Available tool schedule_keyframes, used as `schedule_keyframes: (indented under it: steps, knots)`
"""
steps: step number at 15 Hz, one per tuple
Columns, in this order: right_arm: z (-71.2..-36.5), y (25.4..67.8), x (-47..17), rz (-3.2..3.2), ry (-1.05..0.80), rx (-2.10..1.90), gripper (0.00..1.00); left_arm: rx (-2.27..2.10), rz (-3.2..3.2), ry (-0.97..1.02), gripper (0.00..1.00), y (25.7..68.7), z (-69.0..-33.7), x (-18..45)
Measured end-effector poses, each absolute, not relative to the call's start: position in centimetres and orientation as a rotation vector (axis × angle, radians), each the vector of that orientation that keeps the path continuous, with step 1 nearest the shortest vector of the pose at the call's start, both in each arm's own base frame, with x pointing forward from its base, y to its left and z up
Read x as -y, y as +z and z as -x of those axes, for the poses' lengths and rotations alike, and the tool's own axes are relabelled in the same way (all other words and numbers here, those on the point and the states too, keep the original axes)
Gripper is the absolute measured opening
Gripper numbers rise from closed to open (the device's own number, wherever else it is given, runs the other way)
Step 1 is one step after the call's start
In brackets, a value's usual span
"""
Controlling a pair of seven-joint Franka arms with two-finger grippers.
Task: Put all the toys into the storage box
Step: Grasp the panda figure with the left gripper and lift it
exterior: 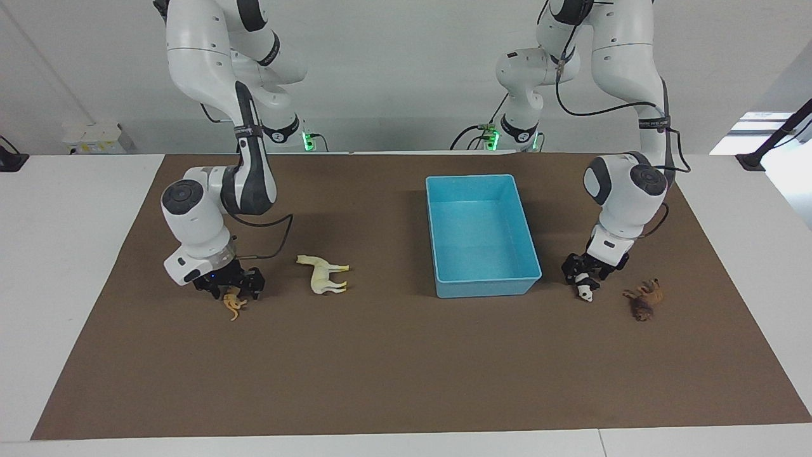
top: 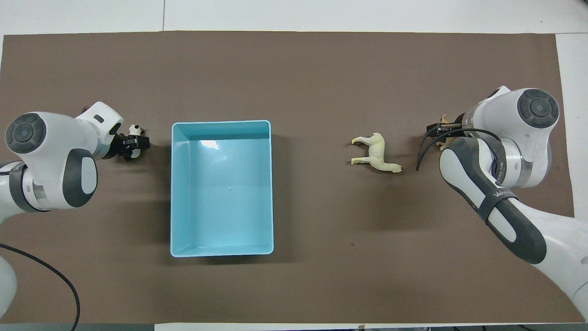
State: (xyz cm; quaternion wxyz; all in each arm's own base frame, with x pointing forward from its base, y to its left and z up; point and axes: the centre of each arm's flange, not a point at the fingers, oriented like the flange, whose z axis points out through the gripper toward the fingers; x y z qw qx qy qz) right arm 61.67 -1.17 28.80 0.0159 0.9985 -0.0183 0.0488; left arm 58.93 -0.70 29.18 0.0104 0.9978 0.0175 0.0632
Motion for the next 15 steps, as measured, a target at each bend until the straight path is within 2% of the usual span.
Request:
schedule_keyframes:
  steps: [1, 3, 5, 6, 10, 12, 15]
  knots:
    - [-61.6, 28.7, 1.2, -3.106, 0.148, 0.059, 0.78, -0.054, -3.114, 0.201, 0.72, 29.3, -59.0, 0.7]
    - [-61.6, 28.8, 1.3, -3.105, 0.156, 0.061, 0.56, -0.052, -3.112, 0.209, 0.51, 29.5, -59.1, 0.8]
    - [-61.6, 28.7, 1.3, -3.105, 0.164, 0.061, 0.56, -0.042, -3.112, 0.201, 0.34, 29.4, -59.1, 1.2]
    - [-61.5, 28.7, 1.3, -3.105, 0.167, 0.061, 0.56, -0.04, -3.112, 0.194, 0.31, 29.1, -59.1, 1.3]
    - [-61.6, 28.7, 1.3, -3.105, 0.169, 0.059, 0.56, -0.042, -3.114, 0.166, 0.31, 29.7, -59.5, 1.3]
    - [-61.6, 28.8, 1.1, -3.105, 0.175, 0.056, 0.56, -0.059, -3.118, 0.105, 0.31, 31.7, -60.6, 1.4]
    - [-62.1, 29.5, 0.8, -3.105, 0.2, 0.047, 0.56, -0.114, -3.125, -0.009, 0.31, 37.1, -62.2, 2.6]
